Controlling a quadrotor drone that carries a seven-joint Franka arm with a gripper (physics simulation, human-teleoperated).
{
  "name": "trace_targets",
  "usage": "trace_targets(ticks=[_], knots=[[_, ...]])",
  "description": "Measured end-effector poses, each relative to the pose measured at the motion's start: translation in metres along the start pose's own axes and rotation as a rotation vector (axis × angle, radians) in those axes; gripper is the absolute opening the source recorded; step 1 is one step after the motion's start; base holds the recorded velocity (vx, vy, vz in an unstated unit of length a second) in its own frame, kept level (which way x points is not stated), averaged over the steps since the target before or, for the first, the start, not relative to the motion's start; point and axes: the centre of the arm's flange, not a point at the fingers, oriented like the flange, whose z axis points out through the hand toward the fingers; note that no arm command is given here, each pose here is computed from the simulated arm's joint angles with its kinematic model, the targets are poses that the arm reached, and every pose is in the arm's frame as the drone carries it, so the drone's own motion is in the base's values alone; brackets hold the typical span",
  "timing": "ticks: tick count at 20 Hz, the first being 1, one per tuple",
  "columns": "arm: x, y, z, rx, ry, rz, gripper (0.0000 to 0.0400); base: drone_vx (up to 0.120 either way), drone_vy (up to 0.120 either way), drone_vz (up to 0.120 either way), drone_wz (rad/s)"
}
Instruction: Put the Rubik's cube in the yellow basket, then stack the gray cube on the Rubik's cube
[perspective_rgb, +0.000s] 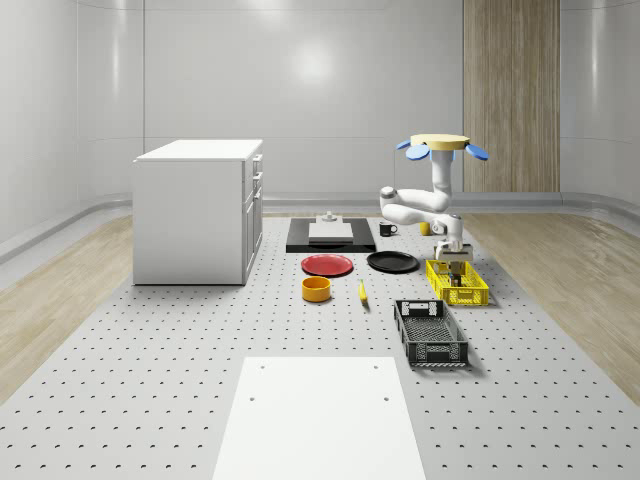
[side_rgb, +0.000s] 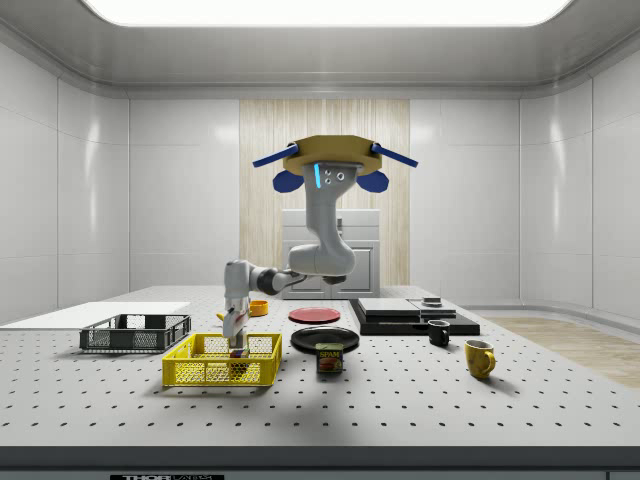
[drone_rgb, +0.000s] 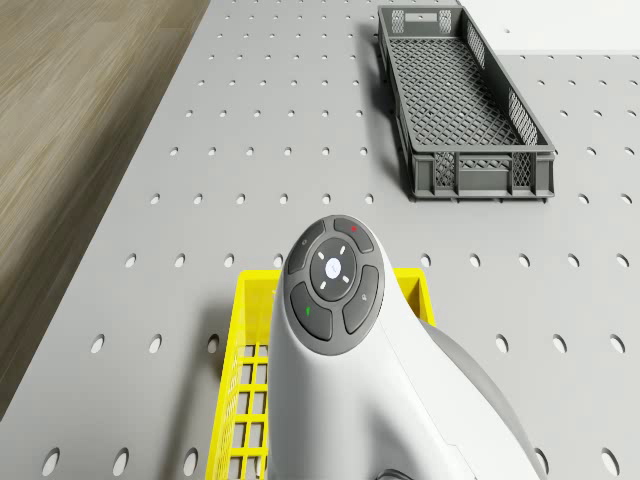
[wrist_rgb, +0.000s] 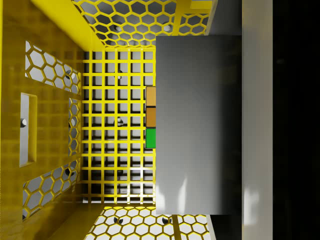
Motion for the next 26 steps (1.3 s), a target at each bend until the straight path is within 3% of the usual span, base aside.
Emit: trace_targets(ticks=[8, 11, 14, 26], knots=[[-0.003, 0.003, 0.006, 0.0, 0.0, 0.0, 0.025, 0.0, 0.0, 0.0, 0.0], [-0.004, 0.004, 0.006, 0.0, 0.0, 0.0, 0.0329, 0.0, 0.0, 0.0, 0.0], [-0.004, 0.004, 0.004, 0.0, 0.0, 0.0, 0.0367, 0.0, 0.0, 0.0, 0.0], [-0.004, 0.004, -0.015, 0.0, 0.0, 0.0, 0.0398, 0.0, 0.0, 0.0, 0.0]])
